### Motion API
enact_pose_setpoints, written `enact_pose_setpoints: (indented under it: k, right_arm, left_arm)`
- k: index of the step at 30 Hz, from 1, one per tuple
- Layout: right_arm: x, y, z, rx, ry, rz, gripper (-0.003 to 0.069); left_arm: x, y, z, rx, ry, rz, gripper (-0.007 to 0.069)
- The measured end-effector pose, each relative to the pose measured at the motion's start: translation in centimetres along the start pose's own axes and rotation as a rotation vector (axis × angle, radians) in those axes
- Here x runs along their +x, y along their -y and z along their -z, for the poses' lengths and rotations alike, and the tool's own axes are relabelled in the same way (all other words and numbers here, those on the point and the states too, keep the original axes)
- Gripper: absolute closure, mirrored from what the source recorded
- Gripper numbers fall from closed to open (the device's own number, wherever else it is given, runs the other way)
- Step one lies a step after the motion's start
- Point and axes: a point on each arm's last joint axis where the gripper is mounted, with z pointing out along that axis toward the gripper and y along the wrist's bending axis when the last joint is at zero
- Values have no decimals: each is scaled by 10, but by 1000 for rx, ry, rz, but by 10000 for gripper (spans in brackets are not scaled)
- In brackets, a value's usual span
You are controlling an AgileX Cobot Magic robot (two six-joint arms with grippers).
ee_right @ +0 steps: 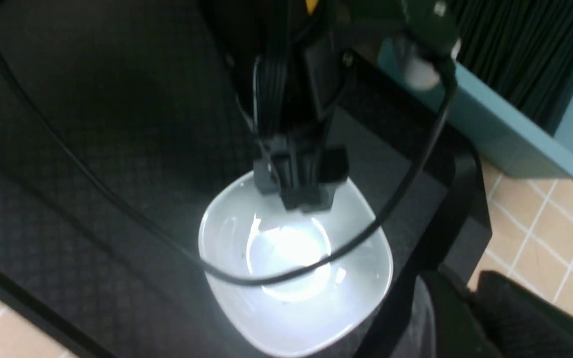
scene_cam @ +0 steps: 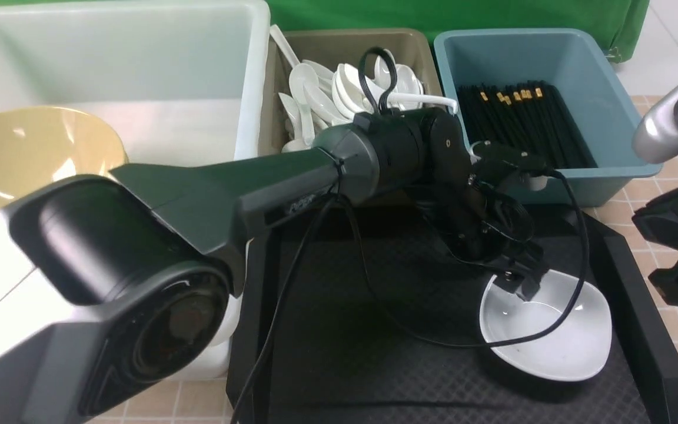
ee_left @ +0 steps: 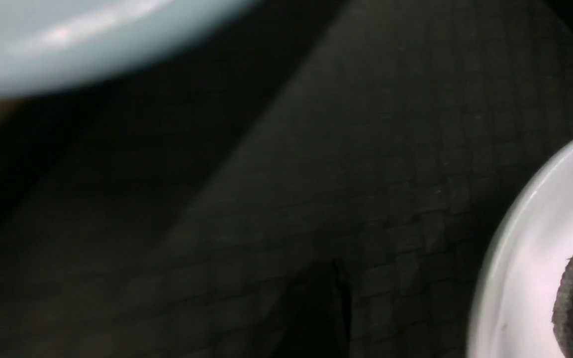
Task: On brown table put chopsticks spoon bowls plates into blue grey white boxes.
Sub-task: 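Grasp the small white bowl on the black tray by its rim with the left gripper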
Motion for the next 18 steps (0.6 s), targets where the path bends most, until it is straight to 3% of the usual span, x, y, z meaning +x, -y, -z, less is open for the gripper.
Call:
enact_pose_setpoints:
  k: [7,13,18]
  right_arm:
    - [-3,0,0,3,38,21,520]
    - [-4,0,0,3,41,21,518]
    - [-7,0,1,2,80,33,518]
  left_arm:
    - [0,5,1,68,-1,-49,547]
    - [-4,-5,19,91,-6,-47,600]
    - [-20,-34,95,31,77,-51,619]
